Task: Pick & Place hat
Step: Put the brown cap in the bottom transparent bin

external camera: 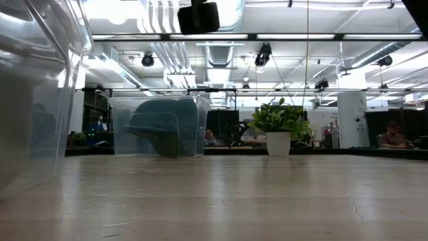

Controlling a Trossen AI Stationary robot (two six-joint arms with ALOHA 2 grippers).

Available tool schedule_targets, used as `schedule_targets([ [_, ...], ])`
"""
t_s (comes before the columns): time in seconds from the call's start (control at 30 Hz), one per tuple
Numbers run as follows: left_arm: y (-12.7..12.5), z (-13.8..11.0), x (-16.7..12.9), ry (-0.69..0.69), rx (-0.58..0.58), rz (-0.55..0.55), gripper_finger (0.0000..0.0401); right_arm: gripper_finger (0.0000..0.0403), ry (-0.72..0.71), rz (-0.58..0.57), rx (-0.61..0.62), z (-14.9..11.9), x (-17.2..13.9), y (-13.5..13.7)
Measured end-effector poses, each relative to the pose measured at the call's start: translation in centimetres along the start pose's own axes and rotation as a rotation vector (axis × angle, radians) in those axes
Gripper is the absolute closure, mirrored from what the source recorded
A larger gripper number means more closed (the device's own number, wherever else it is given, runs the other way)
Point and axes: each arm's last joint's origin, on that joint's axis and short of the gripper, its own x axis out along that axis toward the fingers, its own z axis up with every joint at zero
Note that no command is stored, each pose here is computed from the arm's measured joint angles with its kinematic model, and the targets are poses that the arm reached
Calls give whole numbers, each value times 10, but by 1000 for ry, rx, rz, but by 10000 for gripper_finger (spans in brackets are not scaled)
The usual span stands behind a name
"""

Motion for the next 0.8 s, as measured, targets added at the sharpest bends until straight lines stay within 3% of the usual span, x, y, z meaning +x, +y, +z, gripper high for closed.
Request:
schedule_targets([
  [0.37,0,0,0,0,-1,0,291,390,69,-40,-107,18,46,-3],
  [0.53,0,0,0,0,-3,0,291,385,69,-61,-179,31,51,-5],
  [0.67,0,0,0,2,-2,1,291,350,97,-49,-178,34,51,-15],
  [0.8,0,-1,0,7,-2,-1,291,308,107,-10,-260,32,41,-3],
])
